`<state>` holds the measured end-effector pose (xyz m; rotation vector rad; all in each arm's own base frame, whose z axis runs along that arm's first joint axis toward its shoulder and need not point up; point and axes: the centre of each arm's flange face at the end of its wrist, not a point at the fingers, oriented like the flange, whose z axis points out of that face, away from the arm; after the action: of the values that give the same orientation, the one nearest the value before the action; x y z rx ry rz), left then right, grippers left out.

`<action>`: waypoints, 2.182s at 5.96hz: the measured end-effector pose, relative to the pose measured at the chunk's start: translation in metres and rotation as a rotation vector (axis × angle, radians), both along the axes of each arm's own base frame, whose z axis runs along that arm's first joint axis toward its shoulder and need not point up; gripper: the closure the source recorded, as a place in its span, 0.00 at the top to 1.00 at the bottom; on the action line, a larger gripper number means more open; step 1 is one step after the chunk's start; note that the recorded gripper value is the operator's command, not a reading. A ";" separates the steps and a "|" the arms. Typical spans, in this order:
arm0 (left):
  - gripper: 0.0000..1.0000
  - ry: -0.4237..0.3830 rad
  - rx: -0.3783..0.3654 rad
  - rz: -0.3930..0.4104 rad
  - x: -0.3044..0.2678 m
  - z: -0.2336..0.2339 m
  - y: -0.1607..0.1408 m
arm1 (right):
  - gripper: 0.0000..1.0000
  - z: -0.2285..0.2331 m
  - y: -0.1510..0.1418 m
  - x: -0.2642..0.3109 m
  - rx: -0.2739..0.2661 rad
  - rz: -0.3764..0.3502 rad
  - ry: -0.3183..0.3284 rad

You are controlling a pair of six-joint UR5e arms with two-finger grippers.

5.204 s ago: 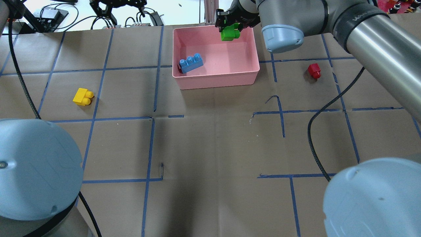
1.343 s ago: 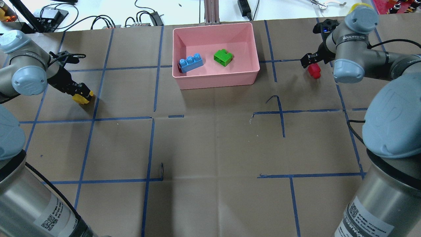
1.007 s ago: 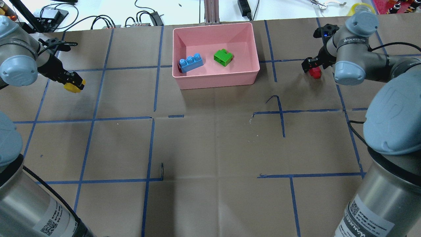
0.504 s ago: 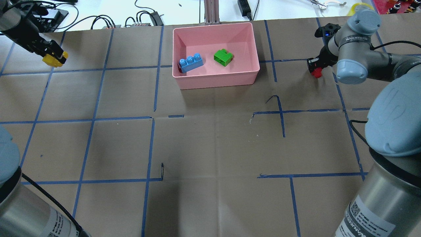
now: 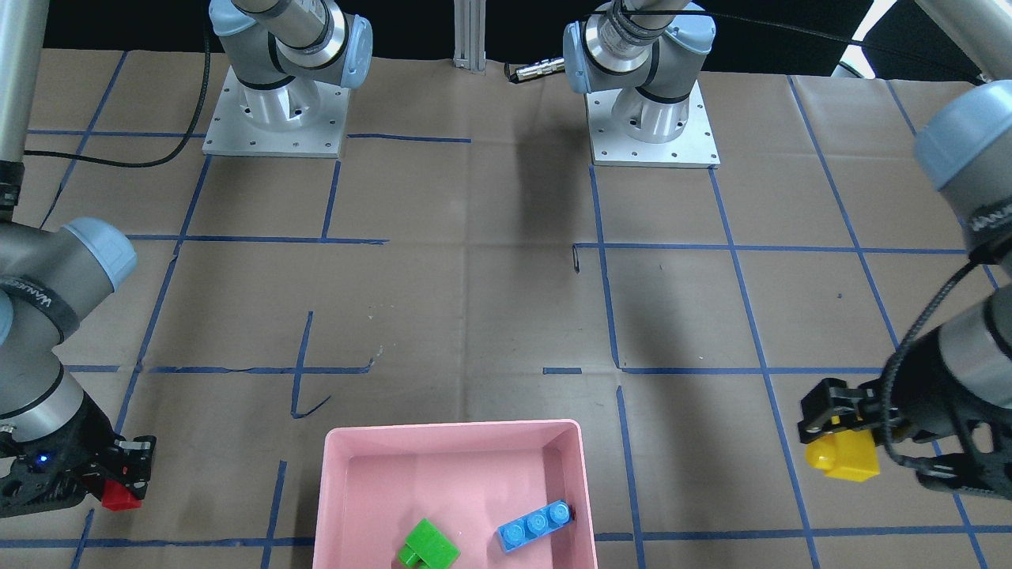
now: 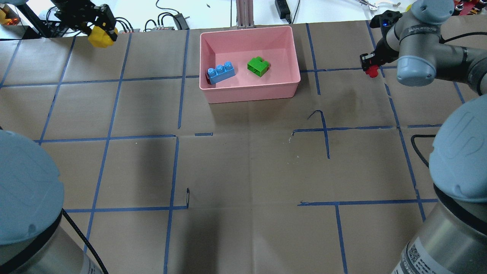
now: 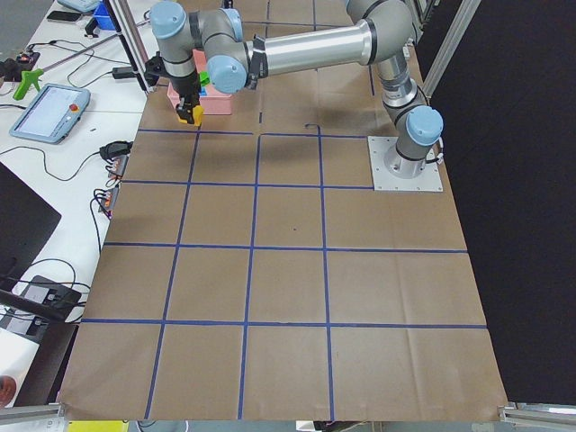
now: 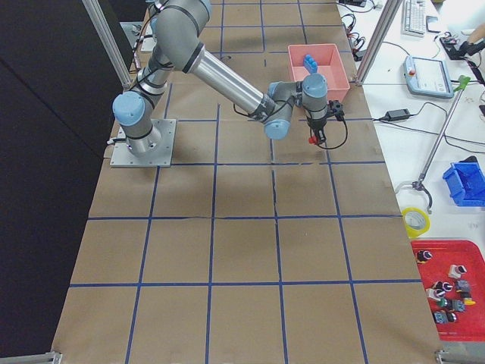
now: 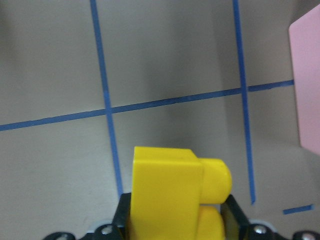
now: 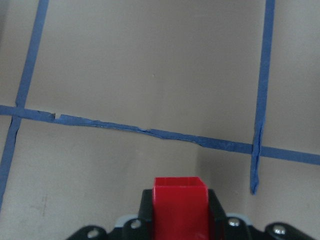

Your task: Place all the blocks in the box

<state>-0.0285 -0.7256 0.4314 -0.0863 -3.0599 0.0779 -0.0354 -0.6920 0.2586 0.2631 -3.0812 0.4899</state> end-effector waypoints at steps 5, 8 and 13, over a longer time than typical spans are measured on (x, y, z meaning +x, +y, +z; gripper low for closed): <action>0.44 0.125 -0.009 0.321 -0.232 -0.121 -0.030 | 0.03 0.129 0.065 0.067 0.081 0.023 0.043; 0.99 0.112 -0.040 0.368 -0.246 -0.141 -0.035 | 0.04 0.154 0.097 0.190 0.065 -0.101 0.010; 0.99 0.040 -0.071 0.234 -0.155 -0.032 -0.001 | 0.04 0.151 0.120 0.272 0.057 -0.220 -0.063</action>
<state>-0.1833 -0.7262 0.3993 0.2661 -3.0120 0.2000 0.2371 -0.5722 0.4097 -0.0934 -3.1355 0.4094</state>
